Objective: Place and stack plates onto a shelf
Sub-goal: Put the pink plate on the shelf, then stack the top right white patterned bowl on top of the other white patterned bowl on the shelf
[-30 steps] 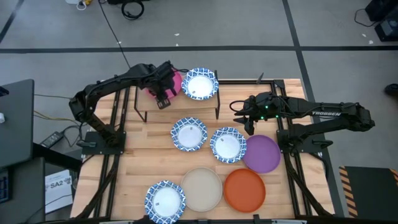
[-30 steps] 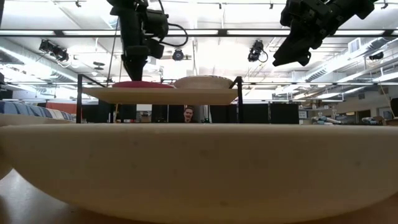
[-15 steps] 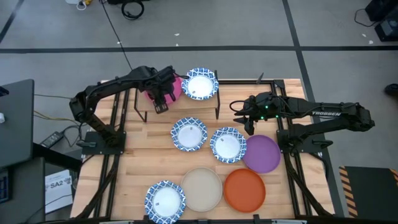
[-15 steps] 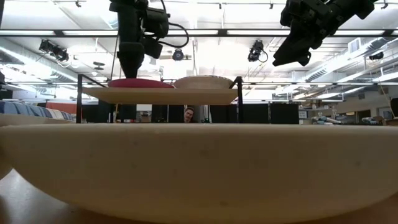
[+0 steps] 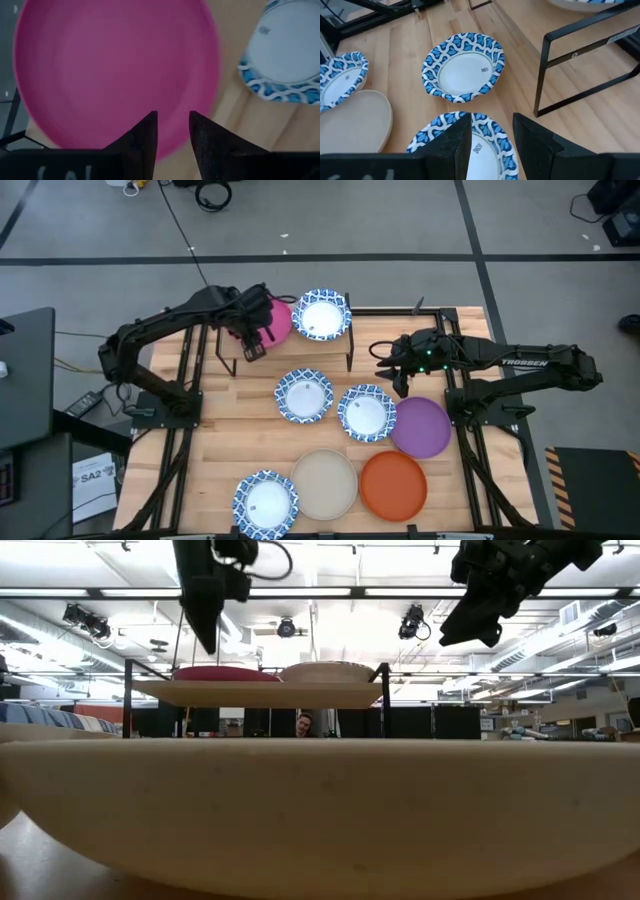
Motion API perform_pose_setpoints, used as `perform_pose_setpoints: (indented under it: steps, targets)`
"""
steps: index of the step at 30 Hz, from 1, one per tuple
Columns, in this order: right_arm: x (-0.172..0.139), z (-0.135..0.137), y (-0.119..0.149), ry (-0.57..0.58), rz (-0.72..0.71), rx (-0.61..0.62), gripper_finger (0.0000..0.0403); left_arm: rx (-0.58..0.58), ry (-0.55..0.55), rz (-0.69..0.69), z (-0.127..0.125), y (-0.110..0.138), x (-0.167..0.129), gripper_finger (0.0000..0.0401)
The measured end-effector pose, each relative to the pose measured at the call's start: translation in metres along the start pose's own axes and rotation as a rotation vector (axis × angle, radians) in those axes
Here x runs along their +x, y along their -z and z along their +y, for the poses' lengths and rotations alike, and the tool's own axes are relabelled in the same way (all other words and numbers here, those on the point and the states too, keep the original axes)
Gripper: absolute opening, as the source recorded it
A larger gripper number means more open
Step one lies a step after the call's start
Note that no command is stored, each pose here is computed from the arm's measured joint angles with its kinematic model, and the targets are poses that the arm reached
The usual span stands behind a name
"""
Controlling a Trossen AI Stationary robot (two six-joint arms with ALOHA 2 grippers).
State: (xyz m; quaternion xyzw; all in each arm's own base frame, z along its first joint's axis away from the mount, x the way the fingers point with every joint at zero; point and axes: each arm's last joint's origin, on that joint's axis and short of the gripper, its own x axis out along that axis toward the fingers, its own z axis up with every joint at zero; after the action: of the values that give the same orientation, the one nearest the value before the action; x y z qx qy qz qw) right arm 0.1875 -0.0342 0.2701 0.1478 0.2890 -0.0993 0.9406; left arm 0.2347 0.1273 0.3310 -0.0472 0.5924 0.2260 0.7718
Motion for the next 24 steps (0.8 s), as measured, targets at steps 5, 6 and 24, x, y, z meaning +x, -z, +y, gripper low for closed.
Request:
perform_pose_setpoints:
  steps: [5, 6, 24]
  targets:
    - [0.000, 0.006, 0.002, -0.023, 0.011, 0.012, 0.0149, -0.008, 0.055, -0.061, -0.014, 0.008, -0.020, 0.0117]
    - [0.000, 0.007, 0.002, -0.027, 0.015, 0.012, 0.0149, -0.015, 0.071, -0.071, -0.017, 0.009, -0.023, 0.0117]
    - [0.046, 0.005, 0.021, 0.091, 0.244, 0.039, 0.0149, 0.137, 0.223, -0.176, -0.086, 0.017, -0.049, 0.0116]
